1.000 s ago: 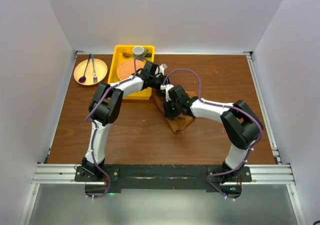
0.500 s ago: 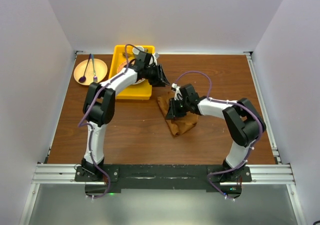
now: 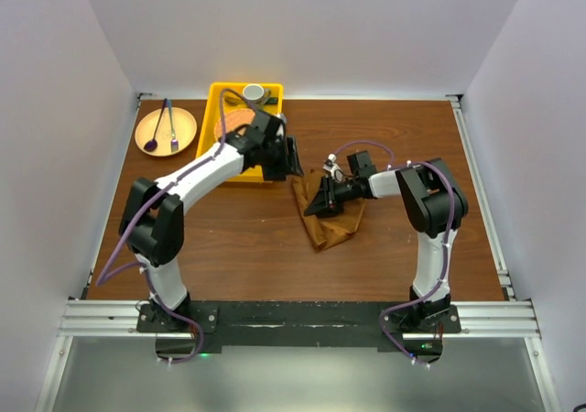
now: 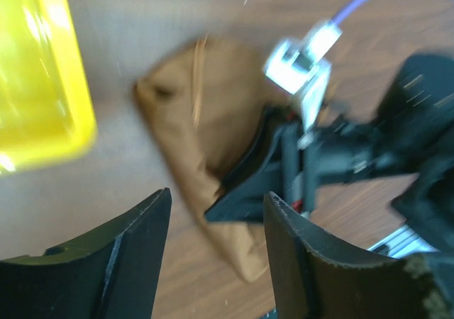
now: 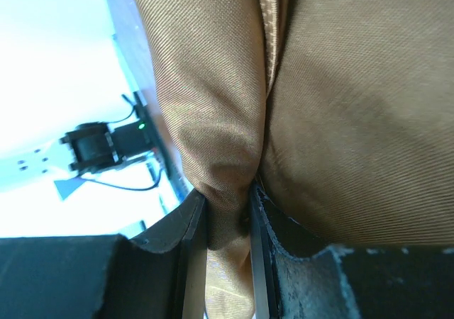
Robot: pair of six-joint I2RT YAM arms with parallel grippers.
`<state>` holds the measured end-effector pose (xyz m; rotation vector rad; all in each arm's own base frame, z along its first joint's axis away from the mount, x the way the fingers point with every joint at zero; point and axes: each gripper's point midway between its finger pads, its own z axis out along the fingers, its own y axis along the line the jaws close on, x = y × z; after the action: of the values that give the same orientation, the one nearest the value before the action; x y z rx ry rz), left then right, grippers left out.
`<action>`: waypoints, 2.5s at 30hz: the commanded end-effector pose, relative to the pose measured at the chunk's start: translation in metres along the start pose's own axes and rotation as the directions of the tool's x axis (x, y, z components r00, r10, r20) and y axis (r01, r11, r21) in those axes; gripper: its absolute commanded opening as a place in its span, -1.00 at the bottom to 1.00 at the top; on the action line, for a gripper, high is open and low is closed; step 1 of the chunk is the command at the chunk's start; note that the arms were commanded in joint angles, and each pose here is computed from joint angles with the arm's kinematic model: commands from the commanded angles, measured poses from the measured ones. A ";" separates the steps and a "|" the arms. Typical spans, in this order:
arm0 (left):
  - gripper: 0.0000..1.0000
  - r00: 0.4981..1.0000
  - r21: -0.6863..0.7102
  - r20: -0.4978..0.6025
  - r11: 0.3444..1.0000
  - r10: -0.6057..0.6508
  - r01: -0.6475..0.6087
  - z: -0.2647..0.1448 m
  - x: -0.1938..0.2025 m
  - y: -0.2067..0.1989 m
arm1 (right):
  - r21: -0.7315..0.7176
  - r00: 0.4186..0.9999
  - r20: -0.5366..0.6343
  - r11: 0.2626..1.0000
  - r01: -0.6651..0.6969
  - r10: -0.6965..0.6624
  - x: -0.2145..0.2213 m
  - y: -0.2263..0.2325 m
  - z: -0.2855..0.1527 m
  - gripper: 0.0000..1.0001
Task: Fold the napkin, place the utensils inside, and roll it up
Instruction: Roll the napkin with the utensil
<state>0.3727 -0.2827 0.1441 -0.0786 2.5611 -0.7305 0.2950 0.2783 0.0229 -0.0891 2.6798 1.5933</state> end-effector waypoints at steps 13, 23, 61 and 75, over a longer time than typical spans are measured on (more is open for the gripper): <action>0.29 0.942 -0.264 -0.073 0.917 -0.328 0.298 0.063 0.082 0.013 | 0.044 0.994 -0.059 0.995 -0.091 0.093 0.024 -0.032 -0.008 -1.00; 0.19 0.912 -0.313 -0.049 0.873 -0.407 0.373 0.092 0.087 0.015 | 0.021 0.996 -0.052 0.997 -0.077 0.078 0.021 -0.031 -0.006 -1.00; -1.00 0.875 -0.483 -0.317 0.856 -0.366 0.184 0.086 0.133 0.046 | 0.774 0.653 0.171 0.511 0.374 -0.737 0.021 0.055 -0.052 0.38; -1.00 0.874 -0.501 -0.294 0.841 -0.387 0.205 0.084 0.131 0.051 | 0.818 0.660 0.105 0.442 0.368 -0.744 0.021 0.041 -0.017 0.22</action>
<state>0.3227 -0.3310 0.0250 -0.5305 3.0023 -0.4381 0.2512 0.2661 0.0433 -0.5925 2.3487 0.1728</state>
